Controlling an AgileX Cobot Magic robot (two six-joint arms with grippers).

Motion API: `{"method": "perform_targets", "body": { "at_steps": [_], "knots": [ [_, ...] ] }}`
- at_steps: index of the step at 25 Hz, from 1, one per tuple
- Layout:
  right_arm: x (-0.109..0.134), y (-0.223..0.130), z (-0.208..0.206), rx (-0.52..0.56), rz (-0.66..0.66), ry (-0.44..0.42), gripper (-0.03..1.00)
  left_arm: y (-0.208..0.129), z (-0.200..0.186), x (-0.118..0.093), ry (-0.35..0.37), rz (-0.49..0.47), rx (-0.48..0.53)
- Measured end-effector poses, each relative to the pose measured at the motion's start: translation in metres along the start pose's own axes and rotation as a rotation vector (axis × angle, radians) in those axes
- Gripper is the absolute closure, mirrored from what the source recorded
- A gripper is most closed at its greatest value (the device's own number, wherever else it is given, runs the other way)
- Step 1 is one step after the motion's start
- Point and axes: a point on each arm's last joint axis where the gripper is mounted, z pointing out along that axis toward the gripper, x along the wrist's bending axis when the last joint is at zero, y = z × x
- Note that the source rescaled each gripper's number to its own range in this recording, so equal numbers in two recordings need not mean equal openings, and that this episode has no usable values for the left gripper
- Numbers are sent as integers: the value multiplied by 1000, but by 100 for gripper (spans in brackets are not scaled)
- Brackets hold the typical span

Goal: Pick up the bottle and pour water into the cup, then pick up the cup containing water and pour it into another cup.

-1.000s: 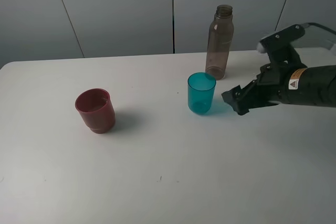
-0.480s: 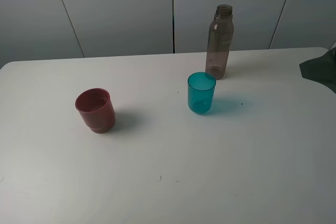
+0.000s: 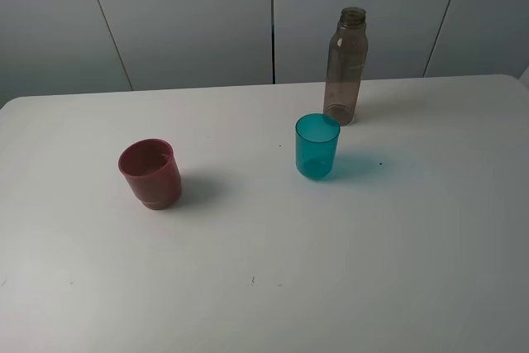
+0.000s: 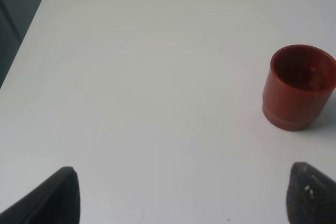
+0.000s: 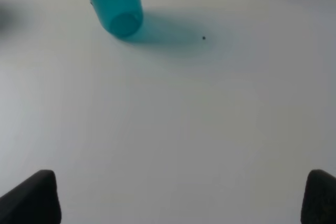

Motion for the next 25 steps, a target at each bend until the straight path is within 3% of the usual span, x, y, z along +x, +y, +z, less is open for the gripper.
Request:
{"method": "perform_targets", "body": {
  "at_steps": [6,16,25],
  "knots": [
    [-1,-26,-12,-196,-7,19,-3,0,0,0,0,2,0],
    [-2,-32,-9,-214,-23,17,-3,0,0,0,0,2,0],
    [0,-32,-9,-225,100,-159,-3,0,0,0,0,2,0]
  ]
}}
